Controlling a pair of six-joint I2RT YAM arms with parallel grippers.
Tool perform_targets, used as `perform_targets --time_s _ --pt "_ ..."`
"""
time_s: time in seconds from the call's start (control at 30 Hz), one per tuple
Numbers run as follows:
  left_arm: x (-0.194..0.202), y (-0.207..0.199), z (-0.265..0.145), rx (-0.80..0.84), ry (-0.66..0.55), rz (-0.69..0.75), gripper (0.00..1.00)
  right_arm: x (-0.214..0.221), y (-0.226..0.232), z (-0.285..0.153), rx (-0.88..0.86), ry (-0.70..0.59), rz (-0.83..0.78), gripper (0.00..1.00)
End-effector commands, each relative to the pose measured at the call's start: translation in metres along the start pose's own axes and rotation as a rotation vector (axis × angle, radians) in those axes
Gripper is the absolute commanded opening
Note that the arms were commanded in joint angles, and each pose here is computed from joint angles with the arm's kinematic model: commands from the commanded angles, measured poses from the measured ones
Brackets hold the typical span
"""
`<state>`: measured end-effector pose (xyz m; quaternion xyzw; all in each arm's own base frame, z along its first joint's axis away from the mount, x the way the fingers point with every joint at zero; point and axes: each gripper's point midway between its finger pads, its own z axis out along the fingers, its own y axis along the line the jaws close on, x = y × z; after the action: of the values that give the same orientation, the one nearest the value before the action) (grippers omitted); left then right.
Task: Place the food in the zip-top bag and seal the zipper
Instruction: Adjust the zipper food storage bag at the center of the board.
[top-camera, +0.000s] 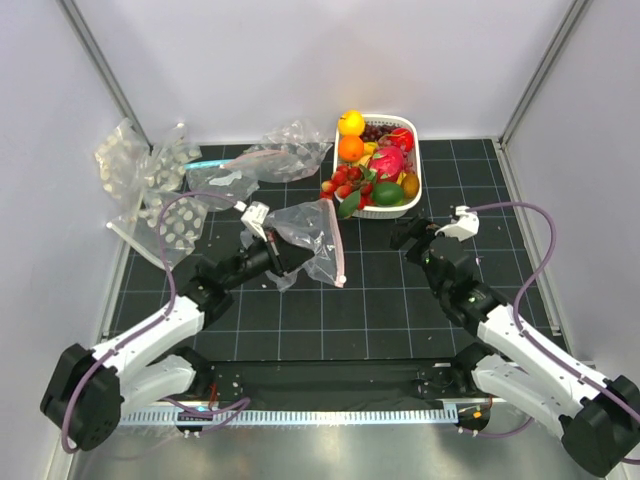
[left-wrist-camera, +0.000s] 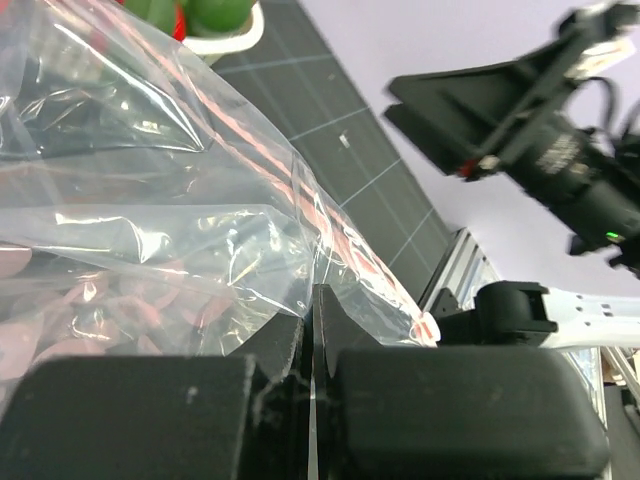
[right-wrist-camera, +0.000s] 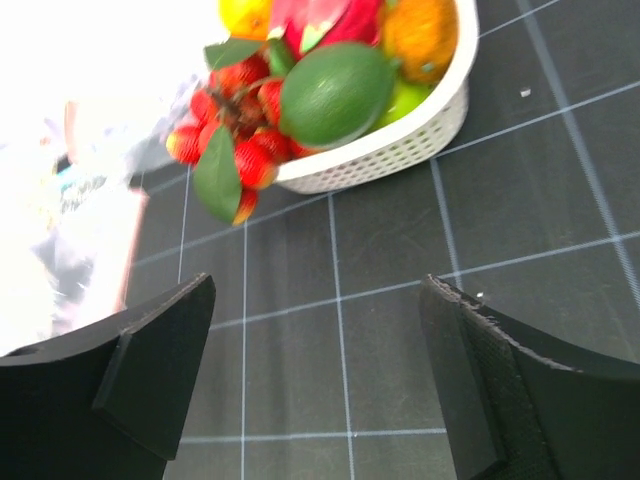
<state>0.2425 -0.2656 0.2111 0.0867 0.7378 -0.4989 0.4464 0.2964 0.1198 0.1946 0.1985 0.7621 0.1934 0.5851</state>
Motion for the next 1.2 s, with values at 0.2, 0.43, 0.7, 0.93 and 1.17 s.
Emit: perform_targets --time_s 0.2,0.43,0.7,0.93,1.17 --pt "-0.022 -0.041 -0.013 0.181 -0.097 0.069 0.0 0.015 0.055 -0.001 -0.281 0.101 -0.089 0.78" --pt "-0.012 -0.07 -0.015 0.38 -0.051 0.052 0.0 0.021 0.084 -0.011 -0.459 0.129 -0.094 0.75" --pt "-0.015 -0.08 -0.021 0.435 -0.067 0.055 0.0 0.034 0.098 -0.014 -0.544 0.19 -0.097 0.71" --pt "-0.014 -0.076 -0.019 0.42 -0.073 0.056 0.0 0.029 0.104 -0.021 -0.587 0.172 -0.087 0.71" --pt "-0.011 -0.07 -0.014 0.404 -0.059 0.042 0.0 0.013 0.095 -0.026 -0.541 0.104 -0.073 0.71"
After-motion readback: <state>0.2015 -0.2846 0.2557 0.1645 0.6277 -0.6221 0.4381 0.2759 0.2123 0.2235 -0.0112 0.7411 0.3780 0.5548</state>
